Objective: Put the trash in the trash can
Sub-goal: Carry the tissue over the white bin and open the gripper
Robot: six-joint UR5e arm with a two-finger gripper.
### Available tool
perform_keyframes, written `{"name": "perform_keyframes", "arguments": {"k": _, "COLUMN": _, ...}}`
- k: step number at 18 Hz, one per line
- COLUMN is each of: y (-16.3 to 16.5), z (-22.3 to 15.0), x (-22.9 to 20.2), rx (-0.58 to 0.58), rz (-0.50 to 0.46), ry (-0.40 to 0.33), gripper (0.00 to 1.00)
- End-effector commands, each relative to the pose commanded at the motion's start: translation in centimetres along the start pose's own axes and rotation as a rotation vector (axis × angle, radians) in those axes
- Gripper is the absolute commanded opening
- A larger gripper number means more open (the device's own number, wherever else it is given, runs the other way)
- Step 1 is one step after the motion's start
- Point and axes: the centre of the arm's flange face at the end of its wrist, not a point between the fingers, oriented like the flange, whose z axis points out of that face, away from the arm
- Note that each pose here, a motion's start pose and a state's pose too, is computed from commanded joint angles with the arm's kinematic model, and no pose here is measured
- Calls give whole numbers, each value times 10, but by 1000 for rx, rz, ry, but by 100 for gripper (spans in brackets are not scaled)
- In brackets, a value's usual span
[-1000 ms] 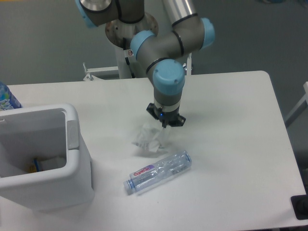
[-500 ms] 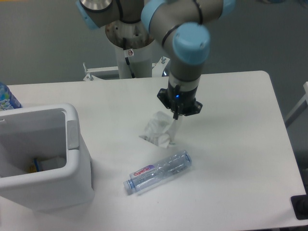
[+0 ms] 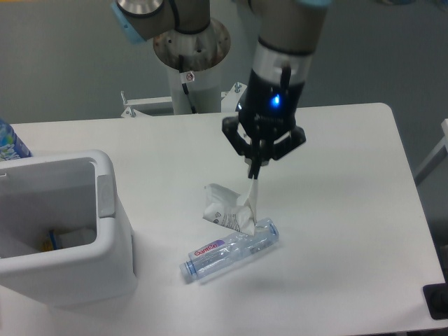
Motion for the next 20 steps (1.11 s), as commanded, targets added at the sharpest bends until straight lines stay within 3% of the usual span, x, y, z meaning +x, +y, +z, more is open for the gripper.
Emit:
{"name": "perform_keyframes", "arguments": {"k": 3, "y": -3, "z": 6, "x": 43, "rx": 26, "rz": -13, "ry": 28, "gripper": 0}}
{"name": "perform_keyframes", "arguments": {"k": 9, "y": 14, "z": 41, "x": 135, "rx": -30, "rz": 63, "ry": 117, "gripper": 0}}
{"name": "perform_keyframes", "arguments": {"k": 16, "y": 37, "z": 64, "x": 186, "rx": -86, "rz": 130, "ry": 170, "gripper": 0}}
{"name": "perform_keyframes", "arguments": {"k": 18, "y": 44, "z": 73, "x": 190, "rx": -104, "rz": 138, "ry": 176, "gripper": 12}}
{"name": "perform_keyframes", "arguments": {"k": 20, "y": 44, "z": 83, "x": 188, "rx": -106, "rz": 139, "ry": 177, "gripper": 42}}
